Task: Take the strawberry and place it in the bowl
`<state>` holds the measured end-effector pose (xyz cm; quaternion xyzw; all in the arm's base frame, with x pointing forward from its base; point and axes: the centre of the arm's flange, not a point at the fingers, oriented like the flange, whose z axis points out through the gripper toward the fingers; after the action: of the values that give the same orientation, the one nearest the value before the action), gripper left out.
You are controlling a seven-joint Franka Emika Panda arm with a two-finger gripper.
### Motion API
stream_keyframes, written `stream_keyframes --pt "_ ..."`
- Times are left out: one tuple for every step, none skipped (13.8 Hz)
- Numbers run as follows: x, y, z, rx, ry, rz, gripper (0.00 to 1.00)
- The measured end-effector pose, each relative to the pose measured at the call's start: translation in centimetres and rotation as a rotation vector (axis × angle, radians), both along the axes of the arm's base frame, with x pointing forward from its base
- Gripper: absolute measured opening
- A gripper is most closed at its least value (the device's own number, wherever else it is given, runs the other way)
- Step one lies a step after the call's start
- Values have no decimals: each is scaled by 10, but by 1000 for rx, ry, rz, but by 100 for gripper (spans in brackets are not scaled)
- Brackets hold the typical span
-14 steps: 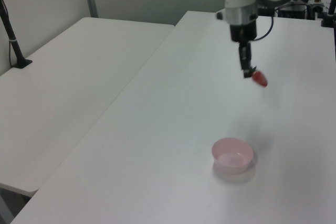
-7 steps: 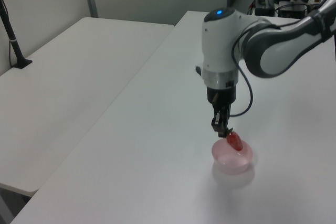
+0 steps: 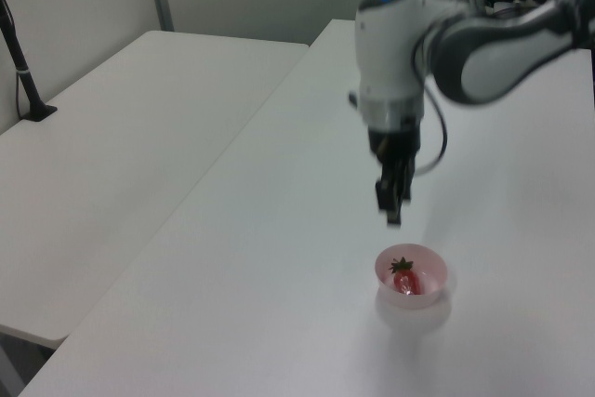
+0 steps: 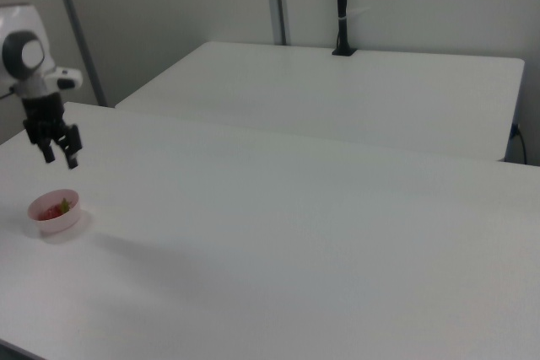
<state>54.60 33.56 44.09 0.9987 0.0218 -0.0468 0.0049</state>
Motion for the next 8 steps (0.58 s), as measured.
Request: stream_keyframes --pt "5 -46 39 -49 -5 -35 88" --pt "9 -80 64 -77 -21 -67 96" --pt "14 -141 99 -92 -44 -98 100" --pt "16 -181 117 -86 -53 -87 100" --pt "16 -244 138 -72 -58 -69 100" --pt "14 -280 146 -67 -62 -77 100" --pt "13 -306 149 -65 -62 -94 100" --pt "12 -333 147 -65 -56 -124 100"
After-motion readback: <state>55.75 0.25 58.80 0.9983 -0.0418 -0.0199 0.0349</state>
